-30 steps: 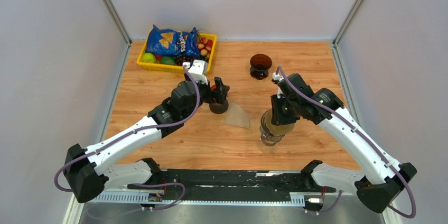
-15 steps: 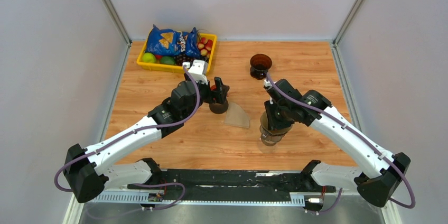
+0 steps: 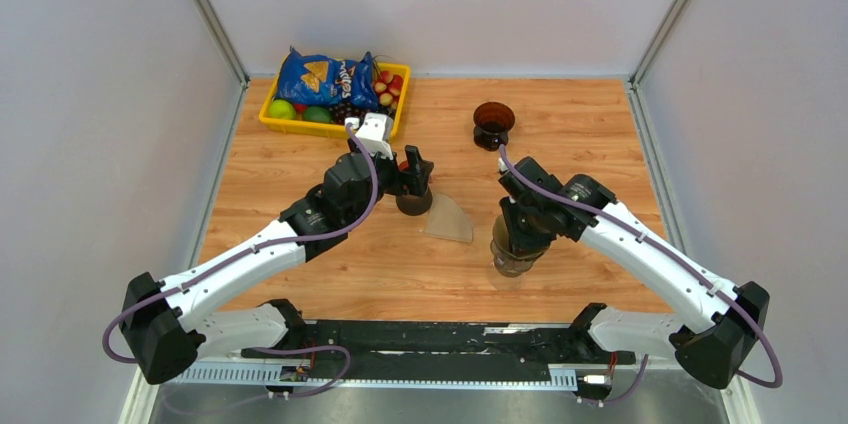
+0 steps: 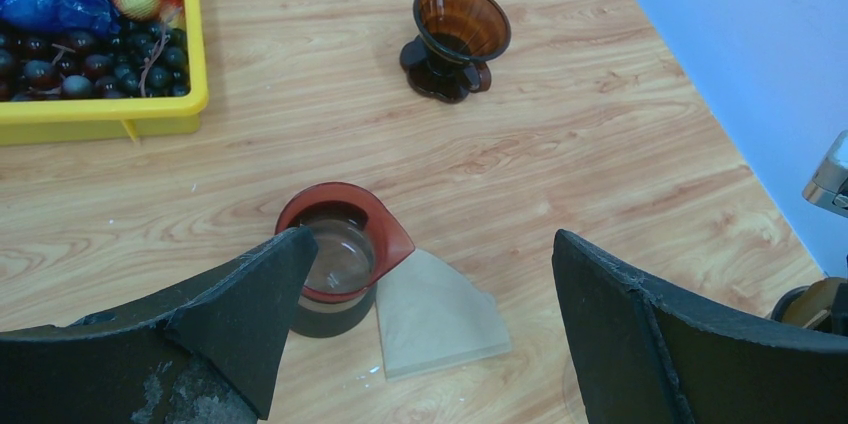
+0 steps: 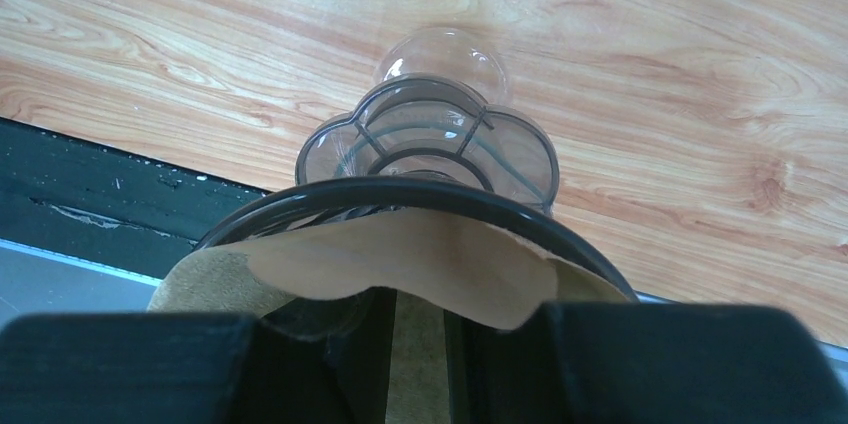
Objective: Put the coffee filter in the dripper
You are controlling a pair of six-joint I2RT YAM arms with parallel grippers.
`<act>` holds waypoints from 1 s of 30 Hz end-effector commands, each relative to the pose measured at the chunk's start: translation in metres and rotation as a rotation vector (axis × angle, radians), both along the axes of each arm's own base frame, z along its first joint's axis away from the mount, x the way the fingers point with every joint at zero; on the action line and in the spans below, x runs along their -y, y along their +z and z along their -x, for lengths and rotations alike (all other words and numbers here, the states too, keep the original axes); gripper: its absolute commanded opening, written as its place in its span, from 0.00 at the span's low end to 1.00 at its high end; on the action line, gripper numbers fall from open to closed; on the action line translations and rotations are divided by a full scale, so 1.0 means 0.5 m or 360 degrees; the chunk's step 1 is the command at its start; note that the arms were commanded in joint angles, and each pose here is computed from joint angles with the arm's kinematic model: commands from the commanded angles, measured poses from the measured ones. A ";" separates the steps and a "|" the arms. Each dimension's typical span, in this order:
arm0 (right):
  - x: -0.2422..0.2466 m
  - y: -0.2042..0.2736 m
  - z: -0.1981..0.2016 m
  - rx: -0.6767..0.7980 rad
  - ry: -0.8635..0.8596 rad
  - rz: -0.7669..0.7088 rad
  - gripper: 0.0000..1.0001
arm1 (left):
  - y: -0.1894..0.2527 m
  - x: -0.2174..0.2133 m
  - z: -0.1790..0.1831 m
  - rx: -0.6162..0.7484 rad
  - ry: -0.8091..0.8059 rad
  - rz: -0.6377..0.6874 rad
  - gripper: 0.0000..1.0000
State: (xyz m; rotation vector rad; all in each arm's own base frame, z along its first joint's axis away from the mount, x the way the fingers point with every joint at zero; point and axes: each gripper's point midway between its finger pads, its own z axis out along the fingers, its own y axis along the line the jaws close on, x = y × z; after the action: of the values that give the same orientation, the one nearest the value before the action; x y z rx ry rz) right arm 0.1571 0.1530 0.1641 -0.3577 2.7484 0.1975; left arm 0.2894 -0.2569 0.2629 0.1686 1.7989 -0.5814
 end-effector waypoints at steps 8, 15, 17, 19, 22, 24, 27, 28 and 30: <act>-0.008 -0.009 -0.004 0.0009 -0.0028 0.0008 0.27 | 0.033 -0.010 -0.002 0.0058 0.0031 0.0049 1.00; -0.010 -0.024 0.002 -0.0016 -0.0025 0.0021 0.27 | 0.035 -0.012 -0.001 0.0062 0.0033 0.0050 1.00; -0.009 -0.027 0.005 -0.0023 -0.0030 0.0023 0.27 | 0.035 -0.012 -0.001 0.0061 0.0033 0.0050 1.00; -0.007 -0.028 0.007 -0.0023 -0.0034 0.0023 0.27 | 0.034 -0.012 -0.001 0.0061 0.0036 0.0049 1.00; -0.010 -0.025 0.006 -0.0019 -0.0033 0.0010 0.28 | 0.035 -0.013 -0.002 0.0063 0.0037 0.0048 1.00; -0.014 -0.018 0.004 -0.0007 -0.0030 -0.0002 0.29 | 0.036 -0.012 -0.002 0.0064 0.0035 0.0049 1.00; -0.021 -0.007 0.000 0.0011 -0.0015 -0.0024 0.30 | 0.037 -0.013 -0.001 0.0066 0.0034 0.0051 1.00; -0.023 -0.003 -0.001 0.0015 -0.0014 -0.0031 0.30 | 0.038 -0.013 -0.001 0.0068 0.0036 0.0051 1.00; -0.026 0.005 -0.003 0.0026 -0.0013 -0.0041 0.30 | 0.038 -0.014 0.000 0.0069 0.0036 0.0051 1.00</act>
State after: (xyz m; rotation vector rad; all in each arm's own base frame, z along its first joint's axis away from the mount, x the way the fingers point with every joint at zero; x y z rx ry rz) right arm 0.1568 0.1543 0.1569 -0.3703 2.7486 0.1610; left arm 0.2903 -0.2544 0.2643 0.1572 1.7942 -0.5711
